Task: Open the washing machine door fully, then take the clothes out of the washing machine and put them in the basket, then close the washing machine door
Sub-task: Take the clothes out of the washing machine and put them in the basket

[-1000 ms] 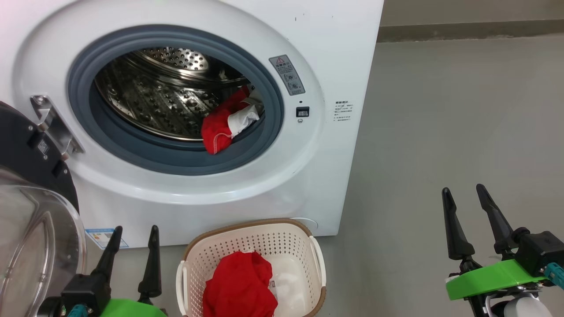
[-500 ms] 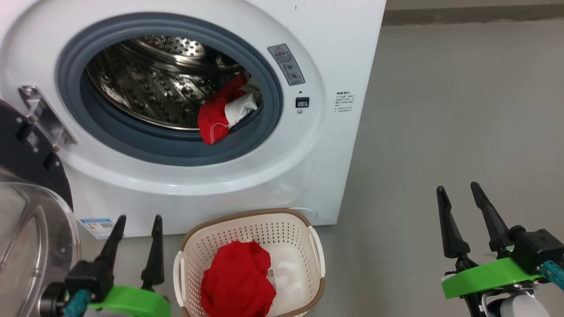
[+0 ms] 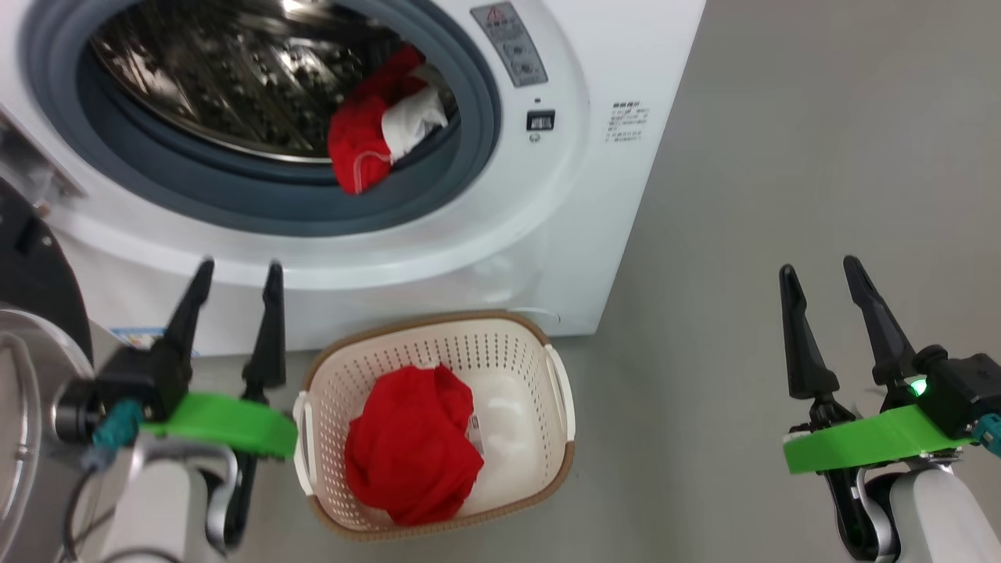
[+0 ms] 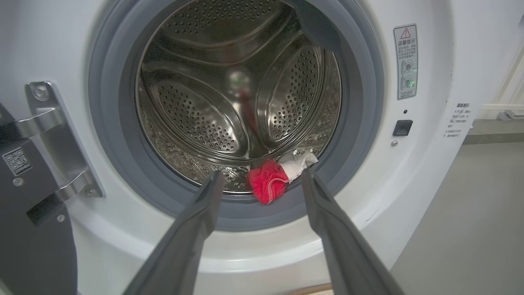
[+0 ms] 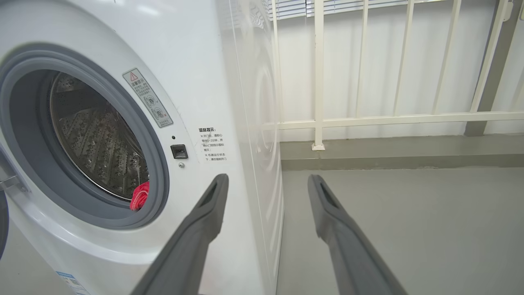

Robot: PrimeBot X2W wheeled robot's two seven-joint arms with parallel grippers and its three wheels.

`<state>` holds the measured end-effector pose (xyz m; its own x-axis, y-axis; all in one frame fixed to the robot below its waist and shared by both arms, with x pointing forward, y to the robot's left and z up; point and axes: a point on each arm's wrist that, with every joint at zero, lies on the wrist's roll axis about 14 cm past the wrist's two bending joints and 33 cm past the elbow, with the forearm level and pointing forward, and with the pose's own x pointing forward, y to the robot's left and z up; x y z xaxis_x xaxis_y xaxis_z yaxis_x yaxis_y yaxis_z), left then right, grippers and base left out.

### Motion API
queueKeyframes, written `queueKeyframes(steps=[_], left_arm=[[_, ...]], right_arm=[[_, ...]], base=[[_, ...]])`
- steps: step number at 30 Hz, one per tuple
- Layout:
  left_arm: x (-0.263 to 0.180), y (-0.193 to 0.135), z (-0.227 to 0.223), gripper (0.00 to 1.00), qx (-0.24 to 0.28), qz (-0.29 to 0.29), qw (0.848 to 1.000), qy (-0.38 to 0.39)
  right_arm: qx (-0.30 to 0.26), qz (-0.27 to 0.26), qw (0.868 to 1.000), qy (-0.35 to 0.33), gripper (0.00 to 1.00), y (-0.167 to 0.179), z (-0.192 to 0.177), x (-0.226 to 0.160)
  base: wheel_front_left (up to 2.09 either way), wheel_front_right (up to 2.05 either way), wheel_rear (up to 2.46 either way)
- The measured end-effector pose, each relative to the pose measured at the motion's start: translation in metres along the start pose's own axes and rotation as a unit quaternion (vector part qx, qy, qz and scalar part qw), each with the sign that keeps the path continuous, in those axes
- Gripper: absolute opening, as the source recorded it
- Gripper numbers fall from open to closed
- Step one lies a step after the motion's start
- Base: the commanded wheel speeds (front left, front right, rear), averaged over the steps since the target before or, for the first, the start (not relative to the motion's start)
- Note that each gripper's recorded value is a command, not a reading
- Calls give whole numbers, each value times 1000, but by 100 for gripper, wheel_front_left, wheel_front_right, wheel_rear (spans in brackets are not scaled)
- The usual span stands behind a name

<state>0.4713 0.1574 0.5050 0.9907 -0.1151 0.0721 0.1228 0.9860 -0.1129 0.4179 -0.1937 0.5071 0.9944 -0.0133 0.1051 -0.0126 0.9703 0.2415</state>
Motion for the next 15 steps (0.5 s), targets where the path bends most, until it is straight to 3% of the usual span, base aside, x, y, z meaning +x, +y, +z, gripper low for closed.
queueKeyframes(steps=[15], left_arm=[[94, -3, -14, 100, 14, -31, 999, 2]], right_arm=[[-4, 7, 999, 32, 100, -1, -37, 34]], base=[[0, 0, 0]])
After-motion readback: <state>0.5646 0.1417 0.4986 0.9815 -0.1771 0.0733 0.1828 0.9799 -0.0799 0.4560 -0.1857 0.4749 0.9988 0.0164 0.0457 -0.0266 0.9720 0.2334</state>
